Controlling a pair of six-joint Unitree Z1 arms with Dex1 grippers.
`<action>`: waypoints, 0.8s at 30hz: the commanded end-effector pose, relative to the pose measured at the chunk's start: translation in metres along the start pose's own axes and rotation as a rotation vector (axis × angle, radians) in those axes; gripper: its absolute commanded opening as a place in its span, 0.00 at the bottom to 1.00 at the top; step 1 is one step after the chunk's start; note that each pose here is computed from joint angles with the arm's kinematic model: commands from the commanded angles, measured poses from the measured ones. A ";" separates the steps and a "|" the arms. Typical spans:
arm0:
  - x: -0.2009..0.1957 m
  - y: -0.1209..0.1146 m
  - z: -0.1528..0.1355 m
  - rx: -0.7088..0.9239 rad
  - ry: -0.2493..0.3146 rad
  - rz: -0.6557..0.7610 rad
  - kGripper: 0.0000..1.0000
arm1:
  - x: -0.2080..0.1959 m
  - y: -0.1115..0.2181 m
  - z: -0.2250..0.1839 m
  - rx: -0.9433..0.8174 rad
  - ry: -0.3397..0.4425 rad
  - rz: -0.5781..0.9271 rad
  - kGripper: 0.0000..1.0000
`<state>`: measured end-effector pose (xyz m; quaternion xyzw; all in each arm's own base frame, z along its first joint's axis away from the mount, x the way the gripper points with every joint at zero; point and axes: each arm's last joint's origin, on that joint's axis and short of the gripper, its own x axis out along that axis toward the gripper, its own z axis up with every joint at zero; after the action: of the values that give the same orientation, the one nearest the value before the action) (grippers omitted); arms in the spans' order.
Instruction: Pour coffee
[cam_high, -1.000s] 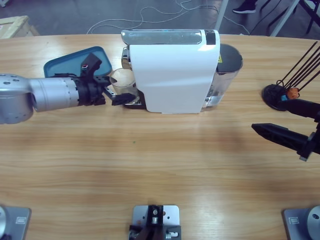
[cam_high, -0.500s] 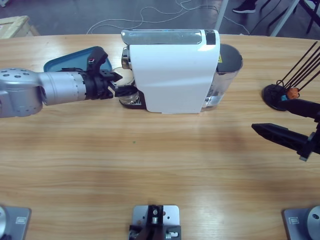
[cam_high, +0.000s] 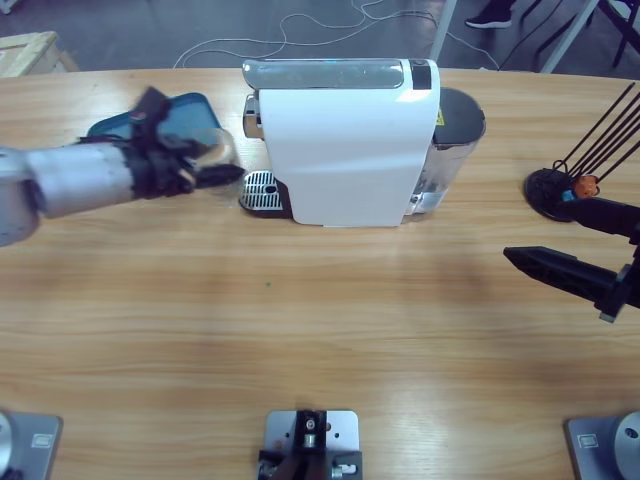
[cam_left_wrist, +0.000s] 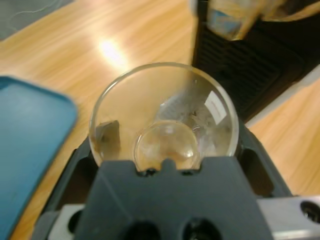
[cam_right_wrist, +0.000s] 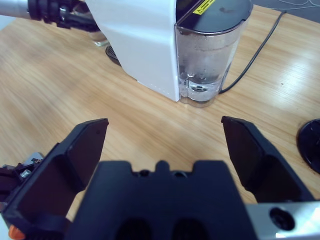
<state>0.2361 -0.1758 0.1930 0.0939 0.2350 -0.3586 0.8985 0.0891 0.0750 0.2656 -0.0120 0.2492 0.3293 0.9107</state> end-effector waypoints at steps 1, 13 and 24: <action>-0.039 0.071 -0.007 -0.161 -0.040 0.260 0.32 | -0.007 0.000 -0.009 -0.019 -0.022 0.008 1.00; -0.010 0.134 -0.034 -0.306 0.048 0.400 0.33 | -0.007 0.000 -0.009 -0.022 -0.021 0.017 1.00; 0.014 0.156 -0.041 -0.328 0.073 0.417 0.39 | -0.008 0.000 -0.009 -0.025 -0.024 0.019 1.00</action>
<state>0.3210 -0.0606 0.1708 0.0139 0.2757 -0.1353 0.9516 0.0862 0.0727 0.2682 -0.0099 0.2384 0.3313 0.9129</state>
